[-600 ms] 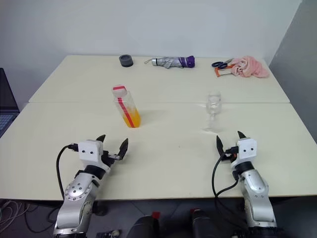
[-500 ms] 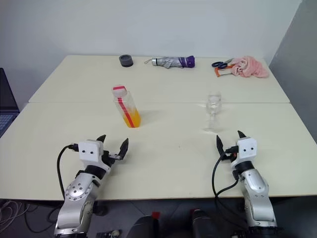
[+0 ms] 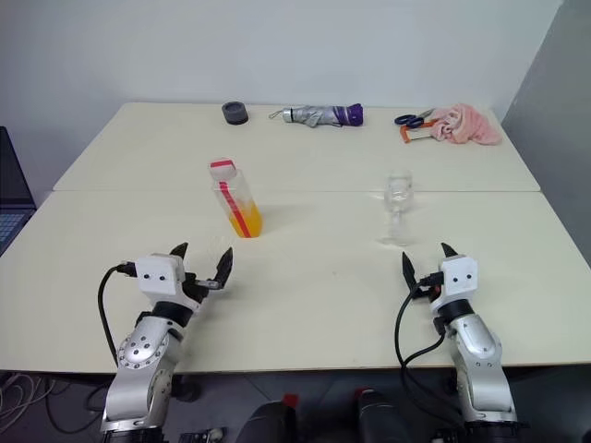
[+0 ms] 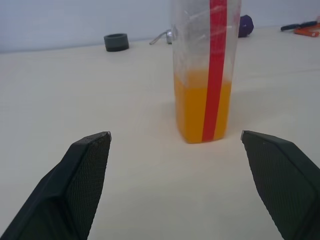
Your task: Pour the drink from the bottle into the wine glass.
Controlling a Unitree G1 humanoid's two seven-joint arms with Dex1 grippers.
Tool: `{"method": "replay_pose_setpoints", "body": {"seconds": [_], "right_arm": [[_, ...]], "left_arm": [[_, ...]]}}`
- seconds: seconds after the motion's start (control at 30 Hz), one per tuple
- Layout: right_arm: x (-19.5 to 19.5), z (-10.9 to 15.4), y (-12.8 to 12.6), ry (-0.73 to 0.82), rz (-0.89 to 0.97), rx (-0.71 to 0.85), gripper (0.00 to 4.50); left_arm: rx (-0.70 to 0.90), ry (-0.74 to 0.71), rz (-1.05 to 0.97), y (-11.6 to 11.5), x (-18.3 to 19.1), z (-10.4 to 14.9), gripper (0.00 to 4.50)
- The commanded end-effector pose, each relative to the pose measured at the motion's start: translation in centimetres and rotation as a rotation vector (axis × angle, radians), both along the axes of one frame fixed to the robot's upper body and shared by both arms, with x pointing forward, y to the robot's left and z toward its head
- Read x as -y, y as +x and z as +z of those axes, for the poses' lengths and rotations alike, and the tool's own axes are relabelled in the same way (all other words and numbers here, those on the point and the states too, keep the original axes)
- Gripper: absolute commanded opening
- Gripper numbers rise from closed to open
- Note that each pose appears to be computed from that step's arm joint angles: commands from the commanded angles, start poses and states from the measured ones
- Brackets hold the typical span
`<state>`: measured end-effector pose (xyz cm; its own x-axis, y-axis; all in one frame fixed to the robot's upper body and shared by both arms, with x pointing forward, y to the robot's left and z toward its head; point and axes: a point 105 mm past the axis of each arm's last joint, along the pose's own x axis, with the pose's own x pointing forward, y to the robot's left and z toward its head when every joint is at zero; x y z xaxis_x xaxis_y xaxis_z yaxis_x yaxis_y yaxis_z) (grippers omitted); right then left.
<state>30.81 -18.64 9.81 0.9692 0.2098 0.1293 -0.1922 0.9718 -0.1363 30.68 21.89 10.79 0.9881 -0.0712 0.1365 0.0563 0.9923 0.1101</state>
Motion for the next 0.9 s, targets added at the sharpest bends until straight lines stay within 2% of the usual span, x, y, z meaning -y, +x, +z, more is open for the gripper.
{"method": "replay_pose_setpoints", "body": {"seconds": [0.03,0.27,0.4,0.5,0.6,0.9], "right_arm": [[0.0,1.2,0.0,-0.011,0.008,0.052,4.50],[-0.5,1.6,-0.5,-0.003,0.051,0.072,4.50],[-2.5,1.5,-1.7,0.004,0.214,0.023,4.50],[-4.4,2.3,-3.1,-0.033,0.406,-0.006,4.50],[-5.2,3.2,-3.6,-0.029,0.512,-0.042,4.50],[-7.1,4.7,-4.0,-0.072,0.665,-0.069,4.50]], "left_arm": [[0.037,0.026,0.002,0.1,-0.2,0.9,4.46],[0.030,0.027,-0.027,0.5,0.8,1.0,4.46],[0.013,0.031,-0.029,1.2,1.0,1.2,4.46],[0.010,0.036,-0.029,1.9,1.2,1.9,4.46],[0.007,0.044,-0.020,2.6,1.4,2.4,4.46],[0.001,0.006,-0.038,4.3,2.6,4.1,4.46]]}}
